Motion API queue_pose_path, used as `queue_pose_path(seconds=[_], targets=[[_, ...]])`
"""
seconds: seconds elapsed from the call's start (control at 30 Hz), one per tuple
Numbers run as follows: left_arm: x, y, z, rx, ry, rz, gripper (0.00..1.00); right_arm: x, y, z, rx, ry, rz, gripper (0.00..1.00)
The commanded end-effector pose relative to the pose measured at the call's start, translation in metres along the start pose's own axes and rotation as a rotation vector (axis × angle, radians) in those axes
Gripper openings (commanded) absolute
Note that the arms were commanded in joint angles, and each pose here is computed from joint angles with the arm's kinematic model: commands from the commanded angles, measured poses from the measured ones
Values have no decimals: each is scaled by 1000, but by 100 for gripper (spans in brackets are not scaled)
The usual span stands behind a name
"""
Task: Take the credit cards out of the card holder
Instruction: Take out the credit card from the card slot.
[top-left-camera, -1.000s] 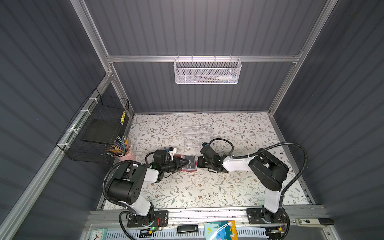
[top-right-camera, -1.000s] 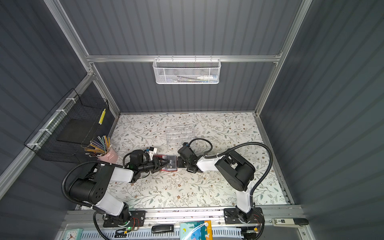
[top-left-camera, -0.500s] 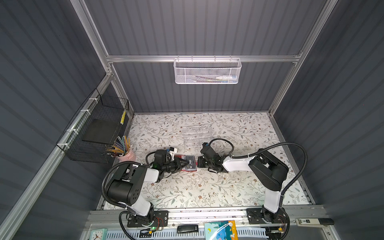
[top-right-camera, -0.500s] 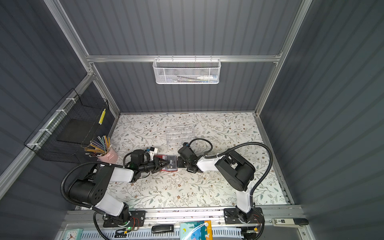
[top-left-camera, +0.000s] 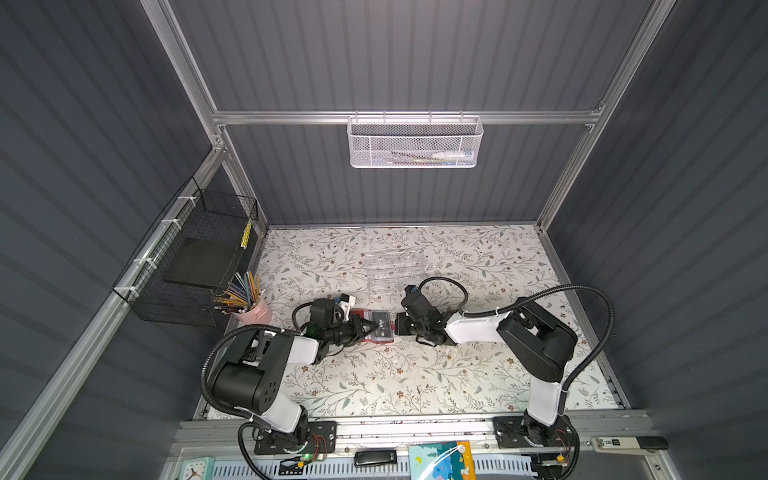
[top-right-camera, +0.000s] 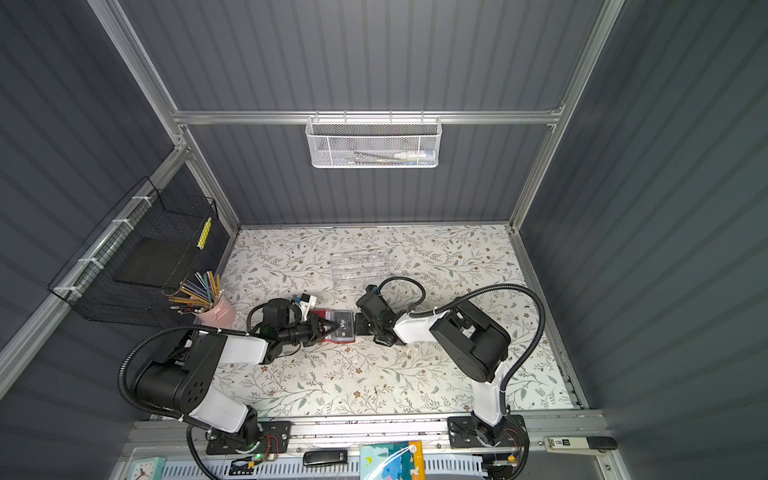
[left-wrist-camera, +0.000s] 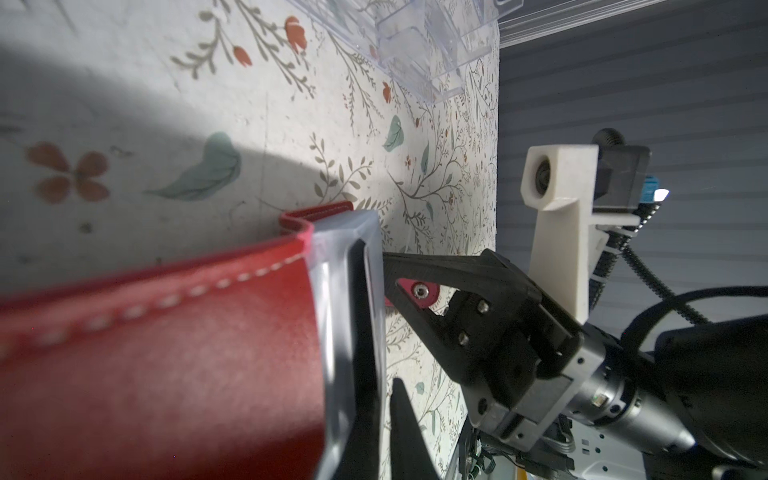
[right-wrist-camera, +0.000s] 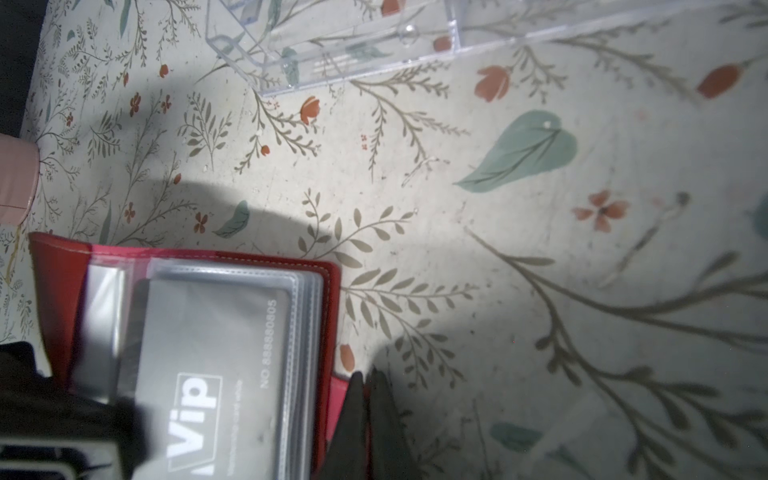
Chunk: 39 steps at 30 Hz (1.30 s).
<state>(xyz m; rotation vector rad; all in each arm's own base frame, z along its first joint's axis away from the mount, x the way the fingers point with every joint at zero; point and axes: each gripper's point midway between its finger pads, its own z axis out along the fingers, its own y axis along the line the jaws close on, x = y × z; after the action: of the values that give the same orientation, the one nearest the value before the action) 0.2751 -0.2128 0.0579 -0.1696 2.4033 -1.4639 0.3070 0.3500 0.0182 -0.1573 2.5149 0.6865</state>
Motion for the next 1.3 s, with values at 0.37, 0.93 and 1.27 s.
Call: queue_pose_path(seconds=[0.37, 0.93, 1.27], targets=[[-6, -16, -2, -7, 3, 84, 0, 52, -44, 11, 126, 165, 7, 1], [-6, -16, -5, -24, -3, 92, 6, 52, -43, 11, 118, 170, 7, 2], [-4, -16, -6, -27, -1, 99, 7, 54, -44, 13, 117, 175, 11, 1]])
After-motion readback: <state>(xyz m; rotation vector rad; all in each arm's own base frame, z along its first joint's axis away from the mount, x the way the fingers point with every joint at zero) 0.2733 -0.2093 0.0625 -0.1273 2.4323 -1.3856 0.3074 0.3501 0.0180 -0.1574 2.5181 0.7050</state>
